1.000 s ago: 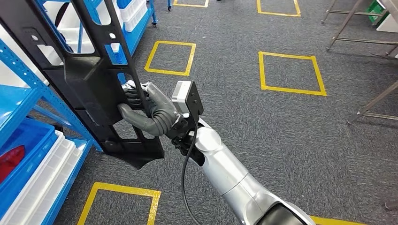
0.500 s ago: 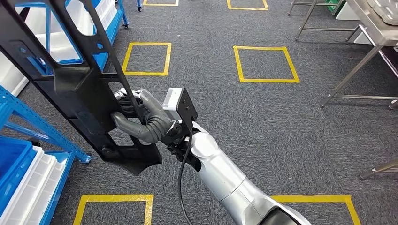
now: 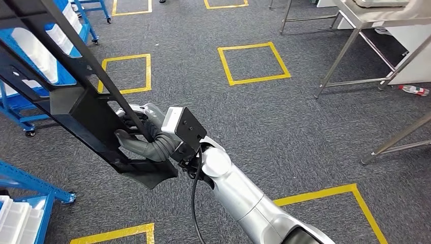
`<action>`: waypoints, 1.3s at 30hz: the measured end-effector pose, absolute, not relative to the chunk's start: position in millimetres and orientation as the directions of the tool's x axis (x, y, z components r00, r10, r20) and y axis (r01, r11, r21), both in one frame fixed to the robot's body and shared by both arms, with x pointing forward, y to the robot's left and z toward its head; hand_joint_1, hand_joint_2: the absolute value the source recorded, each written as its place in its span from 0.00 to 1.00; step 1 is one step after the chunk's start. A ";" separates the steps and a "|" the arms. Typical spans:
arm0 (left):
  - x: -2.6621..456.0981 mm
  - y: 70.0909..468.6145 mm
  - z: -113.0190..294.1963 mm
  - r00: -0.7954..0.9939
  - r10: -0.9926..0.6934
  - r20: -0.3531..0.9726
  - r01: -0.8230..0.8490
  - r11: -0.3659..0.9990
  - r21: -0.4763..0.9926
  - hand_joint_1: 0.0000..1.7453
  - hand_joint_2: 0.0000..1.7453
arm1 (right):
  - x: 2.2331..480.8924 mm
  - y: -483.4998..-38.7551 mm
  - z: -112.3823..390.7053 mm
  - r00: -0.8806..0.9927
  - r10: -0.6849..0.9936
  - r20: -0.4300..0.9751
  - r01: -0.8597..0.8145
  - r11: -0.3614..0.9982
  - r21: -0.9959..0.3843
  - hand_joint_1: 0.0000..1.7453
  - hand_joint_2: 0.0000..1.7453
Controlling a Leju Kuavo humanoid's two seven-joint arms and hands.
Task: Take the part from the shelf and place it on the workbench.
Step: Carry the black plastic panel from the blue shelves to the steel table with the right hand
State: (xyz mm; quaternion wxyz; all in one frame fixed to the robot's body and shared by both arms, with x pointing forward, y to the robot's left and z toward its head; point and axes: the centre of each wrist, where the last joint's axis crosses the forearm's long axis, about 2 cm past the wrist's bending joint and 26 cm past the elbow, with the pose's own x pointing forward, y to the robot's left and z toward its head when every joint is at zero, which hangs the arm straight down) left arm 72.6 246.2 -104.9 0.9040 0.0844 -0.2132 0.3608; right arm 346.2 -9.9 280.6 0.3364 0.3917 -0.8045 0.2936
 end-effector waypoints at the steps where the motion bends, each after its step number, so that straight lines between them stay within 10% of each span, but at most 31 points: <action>1: 72.8 246.2 -104.9 0.651 0.614 0.447 -0.687 0.727 0.002 0.00 1.00 | 345.9 -9.5 281.2 -0.473 -0.429 0.770 -0.825 0.523 -0.215 0.82 1.00; 39: 69.5 241.8 -105.0 0.647 0.595 0.477 -0.681 0.732 0.011 0.00 1.00 | 343.1 -1.6 288.3 -0.535 -0.399 0.745 -0.800 0.523 -0.295 0.82 1.00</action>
